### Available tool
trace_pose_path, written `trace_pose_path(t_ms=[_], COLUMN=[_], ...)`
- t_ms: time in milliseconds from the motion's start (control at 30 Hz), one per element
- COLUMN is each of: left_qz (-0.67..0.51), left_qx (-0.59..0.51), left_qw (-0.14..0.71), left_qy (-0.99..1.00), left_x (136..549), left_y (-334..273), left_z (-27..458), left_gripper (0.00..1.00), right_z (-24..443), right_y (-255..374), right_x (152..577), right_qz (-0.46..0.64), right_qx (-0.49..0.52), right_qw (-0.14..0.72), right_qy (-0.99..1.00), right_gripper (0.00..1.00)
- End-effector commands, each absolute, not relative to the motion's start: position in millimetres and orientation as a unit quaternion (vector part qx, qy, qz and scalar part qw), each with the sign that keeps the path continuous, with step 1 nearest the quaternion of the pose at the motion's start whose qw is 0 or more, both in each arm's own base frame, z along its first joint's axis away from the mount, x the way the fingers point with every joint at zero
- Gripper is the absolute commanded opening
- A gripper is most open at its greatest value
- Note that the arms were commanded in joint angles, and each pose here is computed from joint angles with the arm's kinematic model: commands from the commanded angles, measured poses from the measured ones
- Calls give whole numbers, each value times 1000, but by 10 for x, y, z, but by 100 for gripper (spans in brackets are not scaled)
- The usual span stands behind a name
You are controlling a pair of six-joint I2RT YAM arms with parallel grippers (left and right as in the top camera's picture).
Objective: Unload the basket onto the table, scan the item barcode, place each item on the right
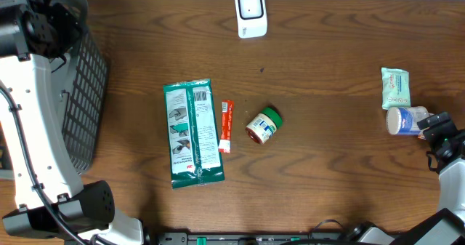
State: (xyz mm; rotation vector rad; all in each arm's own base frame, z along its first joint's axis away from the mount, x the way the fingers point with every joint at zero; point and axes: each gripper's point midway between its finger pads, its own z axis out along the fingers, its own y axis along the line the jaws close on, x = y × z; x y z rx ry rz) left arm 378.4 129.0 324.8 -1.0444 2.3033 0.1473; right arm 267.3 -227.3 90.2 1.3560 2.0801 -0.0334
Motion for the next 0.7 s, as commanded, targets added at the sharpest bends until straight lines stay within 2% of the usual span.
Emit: trace_pose_path(t_ms=[0, 133, 367, 533, 667], left_qz=[61, 61, 61, 61, 61], left_qx=[-395, -395, -395, -396, -395], left_qw=[304, 304, 304, 304, 304], left_qy=[865, 864, 865, 864, 865], left_x=[3751, 3750, 3751, 3750, 3751], left_y=[1316, 1317, 1316, 1317, 1316], left_z=[3294, 3294, 3294, 3294, 3294], left_gripper=[88, 88, 88, 88, 88], right_z=[1044, 1327, 2203, 2736, 2772], right_y=[-2306, -2111, -1428, -505, 265], right_x=[2710, 2915, 3301, 3559, 3628], right_qz=[-9, 41, 93, 136, 177], right_qx=[510, 459, 339, 220, 171], right_qw=[336, 339, 322, 328, 311], right_qy=[791, 820, 879, 909, 918], right_gripper=[99, 99, 99, 99, 99])
